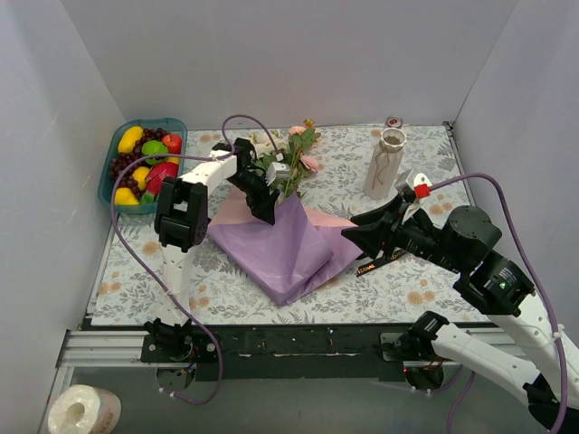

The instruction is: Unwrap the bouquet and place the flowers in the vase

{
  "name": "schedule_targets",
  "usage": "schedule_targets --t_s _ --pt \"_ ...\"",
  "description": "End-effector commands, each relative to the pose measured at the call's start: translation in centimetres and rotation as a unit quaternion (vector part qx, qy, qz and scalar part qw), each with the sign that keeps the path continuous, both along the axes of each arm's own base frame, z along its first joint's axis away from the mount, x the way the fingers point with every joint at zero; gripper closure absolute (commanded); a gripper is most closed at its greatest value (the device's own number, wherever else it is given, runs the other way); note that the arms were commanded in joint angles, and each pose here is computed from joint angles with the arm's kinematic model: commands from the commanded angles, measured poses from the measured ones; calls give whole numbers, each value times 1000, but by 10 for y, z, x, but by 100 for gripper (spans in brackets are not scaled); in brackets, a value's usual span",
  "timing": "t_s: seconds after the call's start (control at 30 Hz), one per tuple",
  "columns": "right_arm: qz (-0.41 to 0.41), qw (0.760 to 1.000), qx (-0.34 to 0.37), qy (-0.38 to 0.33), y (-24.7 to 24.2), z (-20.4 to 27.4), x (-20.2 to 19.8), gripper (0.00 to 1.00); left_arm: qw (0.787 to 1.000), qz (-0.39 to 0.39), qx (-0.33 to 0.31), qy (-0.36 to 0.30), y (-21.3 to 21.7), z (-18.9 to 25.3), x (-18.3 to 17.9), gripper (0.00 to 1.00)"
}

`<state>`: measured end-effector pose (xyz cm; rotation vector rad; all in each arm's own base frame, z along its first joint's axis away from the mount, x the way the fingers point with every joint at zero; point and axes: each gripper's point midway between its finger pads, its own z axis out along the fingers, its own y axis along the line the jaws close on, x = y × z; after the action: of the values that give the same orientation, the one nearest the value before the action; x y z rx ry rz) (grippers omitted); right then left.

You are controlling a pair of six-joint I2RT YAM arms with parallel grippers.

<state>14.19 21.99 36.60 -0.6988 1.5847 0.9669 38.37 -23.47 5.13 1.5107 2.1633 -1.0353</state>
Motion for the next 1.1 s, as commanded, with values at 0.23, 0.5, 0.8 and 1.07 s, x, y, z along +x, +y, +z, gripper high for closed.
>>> schedule_targets --t_s 0.23,0.5,0.8,1.07 --pt "21 999 26 -12 7 9 -4 52 992 40 -52 -111 -13 35 42 24" --pt "16 1000 22 -11 6 8 -2 53 994 38 -55 -83 -13 32 40 30" --pt "-2 1000 28 -15 1 10 1 55 997 20 -65 -41 -7 49 16 67" --pt "-7 999 28 -15 -2 10 0 58 997 5 -78 -2 -10 58 5 100"
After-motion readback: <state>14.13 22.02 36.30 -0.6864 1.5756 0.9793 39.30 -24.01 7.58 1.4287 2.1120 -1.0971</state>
